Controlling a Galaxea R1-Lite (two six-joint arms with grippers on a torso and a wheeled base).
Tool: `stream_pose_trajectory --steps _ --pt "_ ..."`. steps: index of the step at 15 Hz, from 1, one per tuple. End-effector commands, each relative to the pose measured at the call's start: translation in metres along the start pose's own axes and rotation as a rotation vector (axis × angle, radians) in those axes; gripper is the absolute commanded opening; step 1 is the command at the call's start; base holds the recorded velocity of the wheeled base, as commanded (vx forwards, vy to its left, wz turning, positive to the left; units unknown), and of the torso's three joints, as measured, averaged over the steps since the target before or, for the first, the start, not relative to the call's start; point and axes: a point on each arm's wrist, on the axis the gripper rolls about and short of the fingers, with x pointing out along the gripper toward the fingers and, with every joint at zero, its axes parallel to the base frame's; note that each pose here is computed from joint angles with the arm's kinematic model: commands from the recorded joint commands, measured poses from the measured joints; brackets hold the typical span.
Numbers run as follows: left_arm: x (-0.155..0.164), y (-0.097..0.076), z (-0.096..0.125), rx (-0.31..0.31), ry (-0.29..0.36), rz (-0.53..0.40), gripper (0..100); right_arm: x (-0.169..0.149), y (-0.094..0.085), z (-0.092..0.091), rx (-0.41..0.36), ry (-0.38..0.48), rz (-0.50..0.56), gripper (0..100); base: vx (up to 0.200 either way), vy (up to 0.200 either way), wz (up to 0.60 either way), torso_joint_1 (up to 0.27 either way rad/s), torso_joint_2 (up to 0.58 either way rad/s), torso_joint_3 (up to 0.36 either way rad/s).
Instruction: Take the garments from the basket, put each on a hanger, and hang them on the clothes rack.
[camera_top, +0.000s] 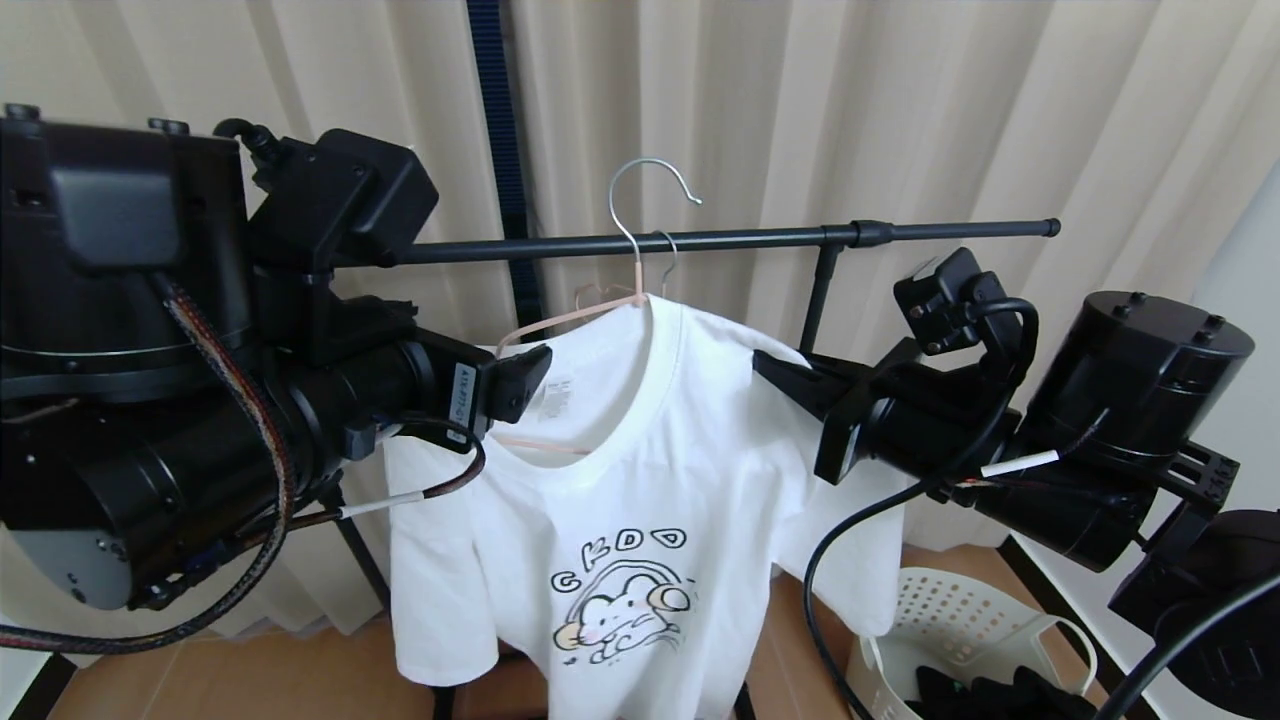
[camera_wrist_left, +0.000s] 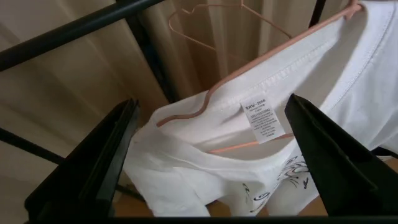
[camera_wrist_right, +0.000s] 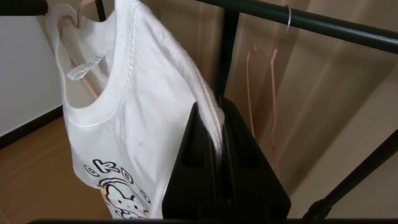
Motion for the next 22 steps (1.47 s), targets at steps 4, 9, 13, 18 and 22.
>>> stream_pose_trajectory --steps 4,9,13,18,22 --pt "0.002 -0.01 -0.001 0.013 0.006 -0.03 100 0.001 0.001 0.001 0.001 -0.006 0.007 0 0.0 0.0 0.0 0.0 0.0 0.0" --pt "-0.012 0.032 0.008 0.01 -0.04 0.077 100 0.0 -0.001 0.001 0.004 -0.006 0.042 0 0.0 0.0 0.0 0.0 0.0 0.0" --pt "-0.01 0.049 0.001 0.004 0.008 0.125 100 0.0 -0.003 0.001 0.004 -0.008 0.039 0 0.0 0.0 0.0 0.0 0.0 0.0" --pt "-0.025 0.051 -0.007 0.017 0.018 0.033 100 -0.001 -0.006 0.0 0.004 -0.005 0.033 0 0.0 0.0 0.0 0.0 0.0 0.0" --pt "-0.033 0.074 -0.01 0.051 0.065 -0.187 100 -0.007 -0.014 -0.005 0.009 0.01 0.1 0 0.0 0.0 0.0 0.0 0.0 0.0"
